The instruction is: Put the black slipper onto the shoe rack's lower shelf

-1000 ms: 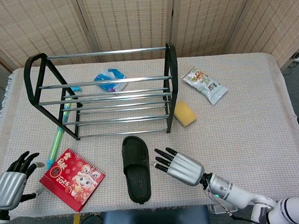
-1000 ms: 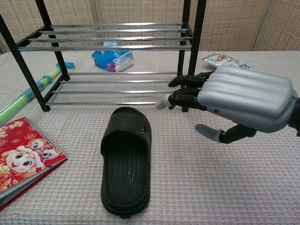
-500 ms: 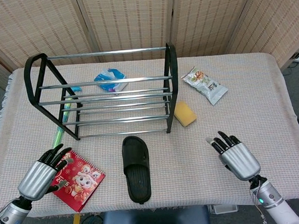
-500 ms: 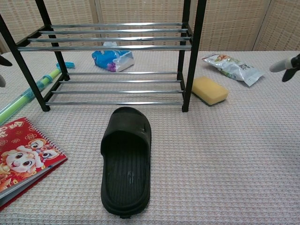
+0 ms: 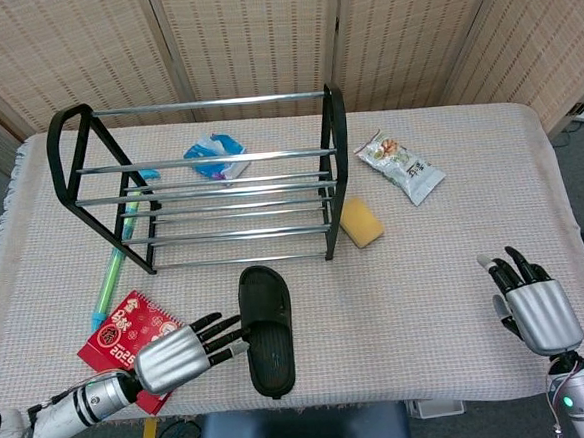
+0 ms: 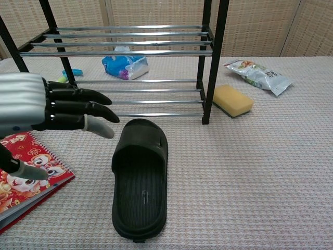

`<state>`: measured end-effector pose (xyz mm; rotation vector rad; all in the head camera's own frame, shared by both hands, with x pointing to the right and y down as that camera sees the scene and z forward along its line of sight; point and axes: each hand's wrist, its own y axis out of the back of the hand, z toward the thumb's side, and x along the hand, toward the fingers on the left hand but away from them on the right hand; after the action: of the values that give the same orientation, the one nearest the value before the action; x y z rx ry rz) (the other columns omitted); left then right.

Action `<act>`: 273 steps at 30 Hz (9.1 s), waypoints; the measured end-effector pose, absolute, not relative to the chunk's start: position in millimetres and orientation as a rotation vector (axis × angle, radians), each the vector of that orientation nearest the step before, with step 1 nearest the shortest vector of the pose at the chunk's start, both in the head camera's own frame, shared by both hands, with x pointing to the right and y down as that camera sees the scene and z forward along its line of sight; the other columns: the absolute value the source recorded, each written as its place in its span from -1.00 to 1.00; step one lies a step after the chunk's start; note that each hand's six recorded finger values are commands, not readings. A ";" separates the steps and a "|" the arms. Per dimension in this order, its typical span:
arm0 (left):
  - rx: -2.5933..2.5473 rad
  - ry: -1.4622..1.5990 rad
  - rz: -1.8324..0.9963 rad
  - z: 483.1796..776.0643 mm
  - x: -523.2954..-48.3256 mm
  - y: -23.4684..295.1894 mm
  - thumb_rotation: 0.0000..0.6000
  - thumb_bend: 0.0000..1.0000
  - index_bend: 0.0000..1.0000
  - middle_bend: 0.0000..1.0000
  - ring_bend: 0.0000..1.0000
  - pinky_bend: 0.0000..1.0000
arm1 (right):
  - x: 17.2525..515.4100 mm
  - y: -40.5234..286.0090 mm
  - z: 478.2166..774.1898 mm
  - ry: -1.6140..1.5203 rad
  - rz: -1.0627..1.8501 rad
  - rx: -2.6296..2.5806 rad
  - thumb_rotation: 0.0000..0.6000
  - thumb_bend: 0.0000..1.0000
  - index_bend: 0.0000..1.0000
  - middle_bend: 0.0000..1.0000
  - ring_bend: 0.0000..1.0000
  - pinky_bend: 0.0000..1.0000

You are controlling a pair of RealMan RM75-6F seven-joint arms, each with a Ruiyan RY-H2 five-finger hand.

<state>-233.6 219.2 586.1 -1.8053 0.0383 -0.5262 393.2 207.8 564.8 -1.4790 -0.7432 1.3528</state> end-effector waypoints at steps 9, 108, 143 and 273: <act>-1.737 -0.199 -0.416 597.5 -181.0 232.1 1.00 -0.70 -0.81 -0.83 -0.80 -0.49 | 394.9 205.5 563.4 -0.751 1.345 -1.483 1.00 0.07 -0.69 -0.49 -0.73 -0.29; -1.475 -0.349 -0.397 609.0 -132.2 251.1 1.00 -0.59 0.55 0.44 0.34 0.16 | 415.4 217.6 562.7 -0.859 1.367 -1.496 1.00 0.07 -0.69 -0.49 -0.73 -0.37; -1.196 -0.233 -0.500 633.7 -120.6 174.4 1.00 -0.56 0.66 0.58 0.42 0.30 | 419.9 218.5 559.5 -0.881 1.379 -1.477 1.00 0.07 -0.69 -0.48 -0.73 -0.41; -1.600 0.360 -1.394 597.5 -364.7 212.8 1.00 -0.56 -0.59 -0.92 -0.95 -0.35 | 426.9 212.1 558.9 -0.884 1.384 -1.575 1.00 0.07 -0.69 -0.42 -0.73 -0.44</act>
<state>-364.7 212.8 597.5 -1.6000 0.3603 -1.3942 426.9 212.1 558.9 -1.5754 -0.8841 1.3836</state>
